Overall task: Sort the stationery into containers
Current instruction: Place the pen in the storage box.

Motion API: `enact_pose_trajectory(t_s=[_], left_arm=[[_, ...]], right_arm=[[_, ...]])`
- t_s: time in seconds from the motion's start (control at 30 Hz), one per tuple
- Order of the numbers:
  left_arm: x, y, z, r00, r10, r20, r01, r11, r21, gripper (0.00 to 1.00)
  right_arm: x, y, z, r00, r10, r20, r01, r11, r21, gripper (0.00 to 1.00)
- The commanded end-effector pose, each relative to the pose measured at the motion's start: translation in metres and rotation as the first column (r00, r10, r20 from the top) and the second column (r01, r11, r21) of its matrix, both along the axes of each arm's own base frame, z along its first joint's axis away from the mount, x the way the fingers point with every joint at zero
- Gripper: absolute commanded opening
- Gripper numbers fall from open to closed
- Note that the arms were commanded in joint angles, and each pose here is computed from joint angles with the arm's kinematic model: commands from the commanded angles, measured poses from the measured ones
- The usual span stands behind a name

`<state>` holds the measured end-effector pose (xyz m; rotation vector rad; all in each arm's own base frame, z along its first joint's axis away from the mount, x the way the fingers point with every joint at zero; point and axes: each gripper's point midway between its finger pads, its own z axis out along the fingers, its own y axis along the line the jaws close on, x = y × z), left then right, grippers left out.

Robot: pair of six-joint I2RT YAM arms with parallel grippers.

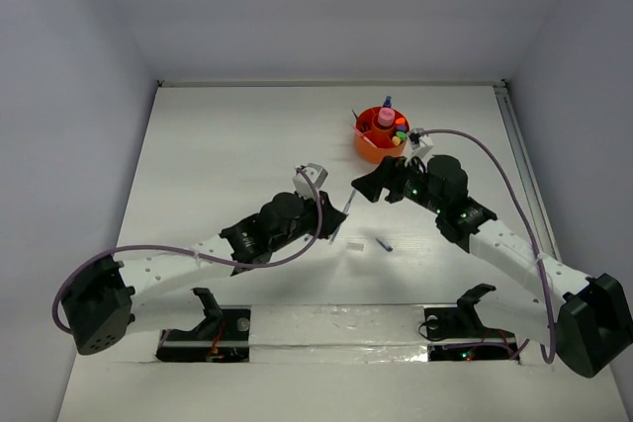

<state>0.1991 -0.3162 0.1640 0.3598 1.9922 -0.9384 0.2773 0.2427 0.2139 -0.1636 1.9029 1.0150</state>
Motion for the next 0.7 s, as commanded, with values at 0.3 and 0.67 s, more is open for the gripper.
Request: enact_pose_trajectory(t_s=[0.3, 0.67], left_arm=[[0.014, -0.007, 0.033, 0.996, 0.046, 0.071, -0.037, 0.993, -0.115, 0.00], [0.017, -0.008, 0.027, 0.996, 0.042, 0.079, -0.034, 0.994, -0.106, 0.00]], right_arm=[[-0.013, 0.025, -0.014, 0.991, 0.118, -0.068, -0.112, 0.990, 0.087, 0.66], [-0.012, 0.038, -0.010, 0.984, 0.157, -0.080, -0.145, 0.979, 0.143, 0.05]])
